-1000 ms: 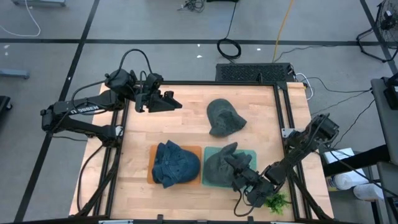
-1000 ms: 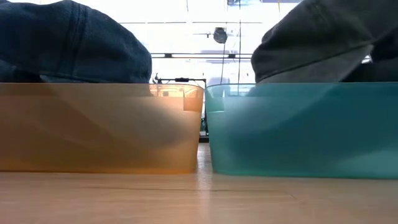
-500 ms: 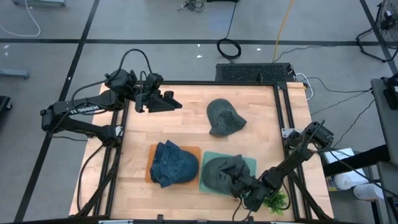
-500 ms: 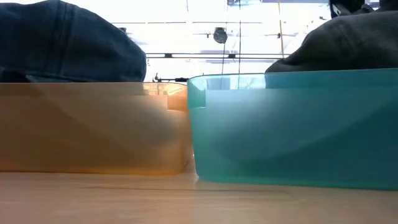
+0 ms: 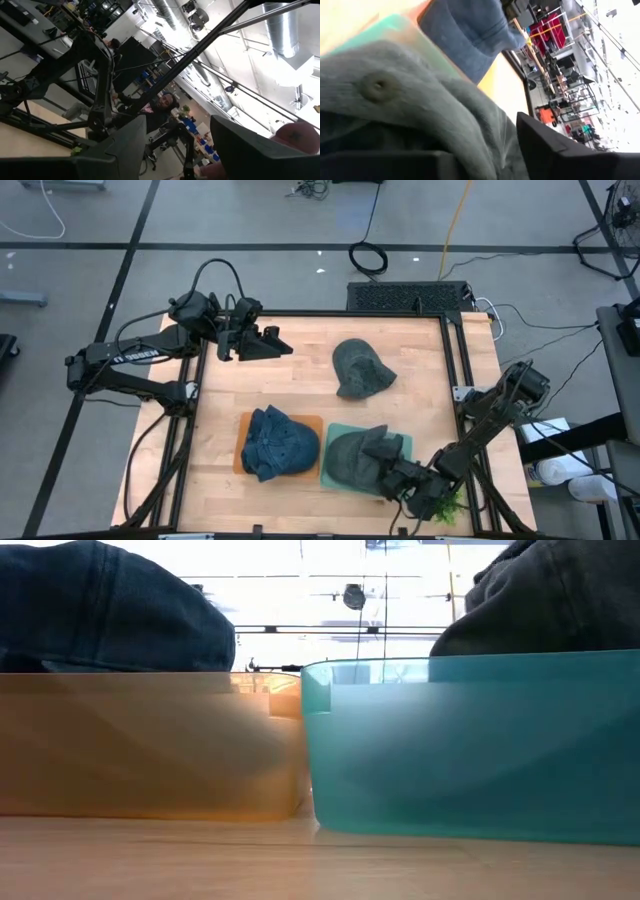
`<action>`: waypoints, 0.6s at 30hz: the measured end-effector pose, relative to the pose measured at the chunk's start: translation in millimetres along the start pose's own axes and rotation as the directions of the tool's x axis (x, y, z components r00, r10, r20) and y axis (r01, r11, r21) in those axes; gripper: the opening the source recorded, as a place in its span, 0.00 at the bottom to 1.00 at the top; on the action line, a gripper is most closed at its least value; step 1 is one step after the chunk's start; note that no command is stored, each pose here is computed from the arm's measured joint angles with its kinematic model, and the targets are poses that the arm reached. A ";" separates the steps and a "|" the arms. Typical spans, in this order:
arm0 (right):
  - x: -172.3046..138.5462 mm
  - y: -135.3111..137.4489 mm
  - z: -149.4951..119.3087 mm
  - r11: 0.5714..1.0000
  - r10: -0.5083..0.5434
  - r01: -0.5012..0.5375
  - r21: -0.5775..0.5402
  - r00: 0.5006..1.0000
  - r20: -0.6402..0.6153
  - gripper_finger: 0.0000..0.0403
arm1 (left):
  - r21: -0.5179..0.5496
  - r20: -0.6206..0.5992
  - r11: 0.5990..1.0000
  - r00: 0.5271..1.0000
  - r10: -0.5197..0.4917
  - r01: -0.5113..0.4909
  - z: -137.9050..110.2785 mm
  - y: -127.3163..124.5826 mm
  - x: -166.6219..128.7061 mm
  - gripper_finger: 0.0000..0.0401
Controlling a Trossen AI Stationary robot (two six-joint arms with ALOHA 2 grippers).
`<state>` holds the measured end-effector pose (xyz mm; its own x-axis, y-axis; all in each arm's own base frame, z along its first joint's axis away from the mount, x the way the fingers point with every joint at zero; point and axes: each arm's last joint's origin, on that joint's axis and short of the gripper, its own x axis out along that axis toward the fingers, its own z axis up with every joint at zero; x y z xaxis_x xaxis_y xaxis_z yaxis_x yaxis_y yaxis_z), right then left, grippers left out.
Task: Pick & Place hat
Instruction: Put the left gray cap into the blue green bin
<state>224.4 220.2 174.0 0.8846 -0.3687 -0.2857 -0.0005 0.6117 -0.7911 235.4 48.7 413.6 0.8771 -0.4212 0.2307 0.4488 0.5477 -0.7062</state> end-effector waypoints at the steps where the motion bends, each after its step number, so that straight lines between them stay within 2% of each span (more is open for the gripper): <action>1: -2.9 -2.5 1.5 1.000 0.002 -0.002 0.010 1.000 0.009 0.33 | 0.000 0.000 1.000 1.000 0.000 0.000 0.0 0.0 0.0 0.57; 4: -10.1 -9.2 3.8 0.999 0.021 -0.022 0.039 0.999 0.029 0.40 | 0.000 0.000 1.000 1.000 0.000 0.000 0.0 -0.1 0.0 0.57; 9: -16.7 -19.3 1.5 0.986 0.143 -0.146 0.082 0.989 0.039 0.49 | 0.000 -0.001 1.000 1.000 -0.001 0.001 0.0 -0.1 0.0 0.57; 14: -25.0 -28.7 -2.8 0.916 0.342 -0.345 0.204 0.938 0.048 0.54 | -0.011 -0.007 1.000 1.000 -0.005 0.005 -0.2 -0.2 0.0 0.57; 18: -31.8 -38.4 -4.1 0.892 0.371 -0.372 0.257 0.927 0.054 0.56 | -0.013 -0.008 1.000 1.000 -0.007 0.006 -0.2 -0.4 -0.1 0.57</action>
<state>194.4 205.5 211.3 0.8449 -0.0777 -0.5292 -0.2094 0.8623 -0.4610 235.1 48.4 413.7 0.8727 -0.4309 0.2297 0.4521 0.5353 -0.7135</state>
